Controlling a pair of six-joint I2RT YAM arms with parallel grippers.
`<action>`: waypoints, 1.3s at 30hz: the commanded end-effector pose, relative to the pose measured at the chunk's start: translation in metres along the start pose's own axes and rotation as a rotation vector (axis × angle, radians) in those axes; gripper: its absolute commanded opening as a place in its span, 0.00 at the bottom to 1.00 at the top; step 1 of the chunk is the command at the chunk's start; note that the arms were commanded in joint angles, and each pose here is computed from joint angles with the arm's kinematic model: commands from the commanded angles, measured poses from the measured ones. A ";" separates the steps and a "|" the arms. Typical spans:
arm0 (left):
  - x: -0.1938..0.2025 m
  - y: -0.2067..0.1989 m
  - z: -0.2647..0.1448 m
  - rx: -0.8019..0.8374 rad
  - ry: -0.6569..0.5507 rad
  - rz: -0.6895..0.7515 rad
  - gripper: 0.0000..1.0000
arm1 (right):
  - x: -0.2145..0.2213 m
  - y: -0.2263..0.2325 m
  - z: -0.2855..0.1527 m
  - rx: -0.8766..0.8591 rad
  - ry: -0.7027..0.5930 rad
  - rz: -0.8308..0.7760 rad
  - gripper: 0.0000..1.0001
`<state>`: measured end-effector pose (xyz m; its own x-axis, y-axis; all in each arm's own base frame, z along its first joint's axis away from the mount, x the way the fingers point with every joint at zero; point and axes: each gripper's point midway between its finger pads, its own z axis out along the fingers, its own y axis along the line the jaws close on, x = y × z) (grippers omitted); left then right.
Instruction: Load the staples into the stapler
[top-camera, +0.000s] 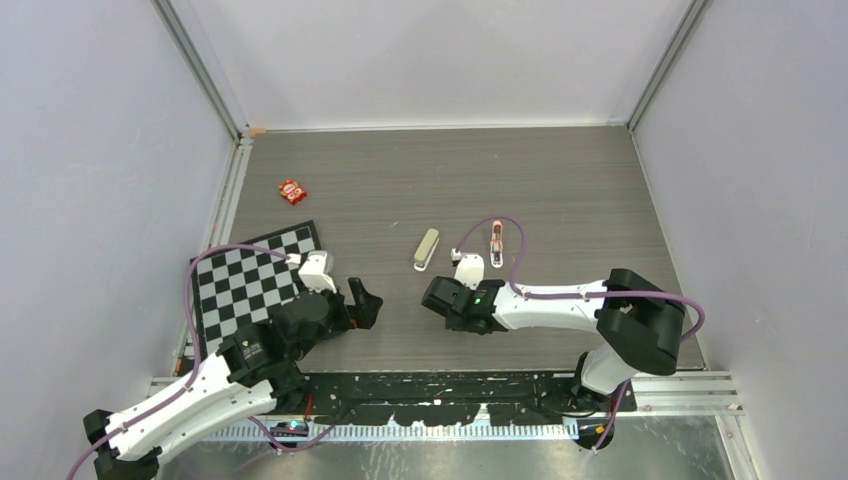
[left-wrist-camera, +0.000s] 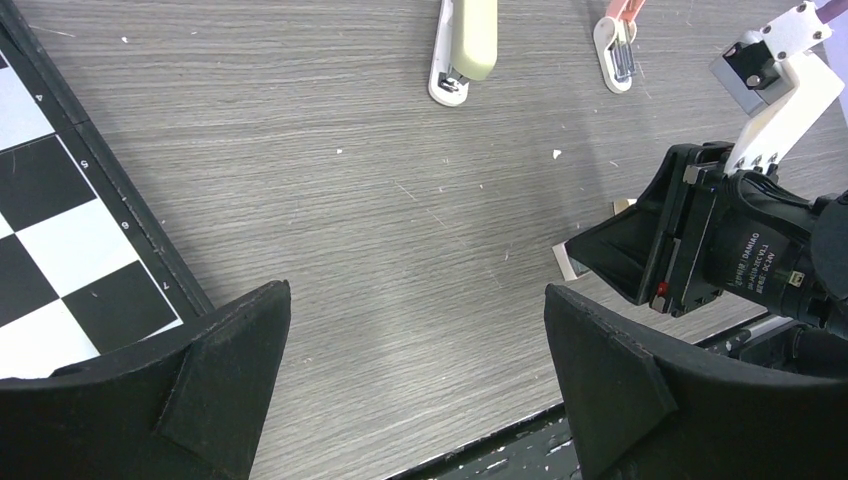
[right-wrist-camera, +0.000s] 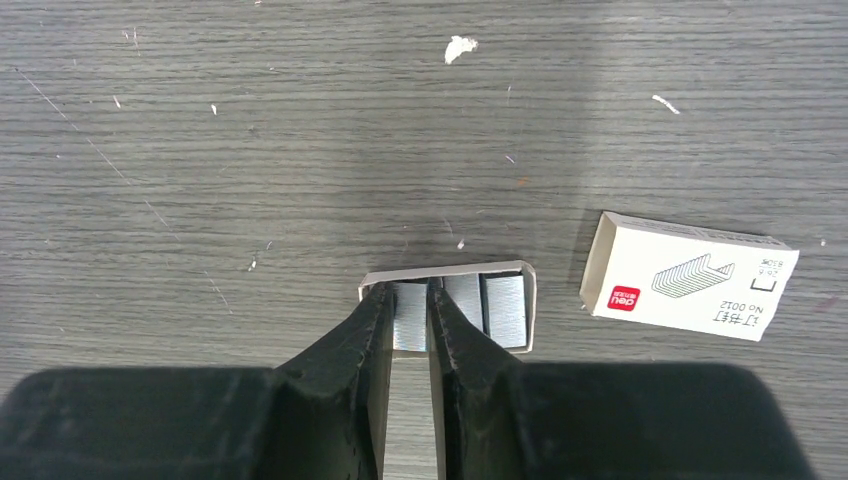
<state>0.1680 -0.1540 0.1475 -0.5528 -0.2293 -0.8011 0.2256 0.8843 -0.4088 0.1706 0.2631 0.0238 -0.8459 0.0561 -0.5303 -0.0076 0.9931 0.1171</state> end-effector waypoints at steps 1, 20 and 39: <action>-0.005 0.003 -0.001 -0.012 -0.028 0.002 1.00 | -0.016 0.006 -0.005 0.001 -0.057 0.002 0.22; -0.020 0.004 -0.013 -0.027 -0.039 0.046 1.00 | -0.096 -0.006 -0.037 -0.076 -0.217 -0.036 0.24; -0.040 0.003 -0.043 -0.011 -0.030 0.094 1.00 | -0.186 -0.091 -0.003 -0.035 -0.303 0.018 0.24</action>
<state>0.1582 -0.1292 0.1705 -0.5349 -0.1730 -0.8270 0.2362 0.9092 -0.3430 0.3079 0.1530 0.1051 -0.6834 0.1162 -0.7207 0.0481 0.9923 0.1143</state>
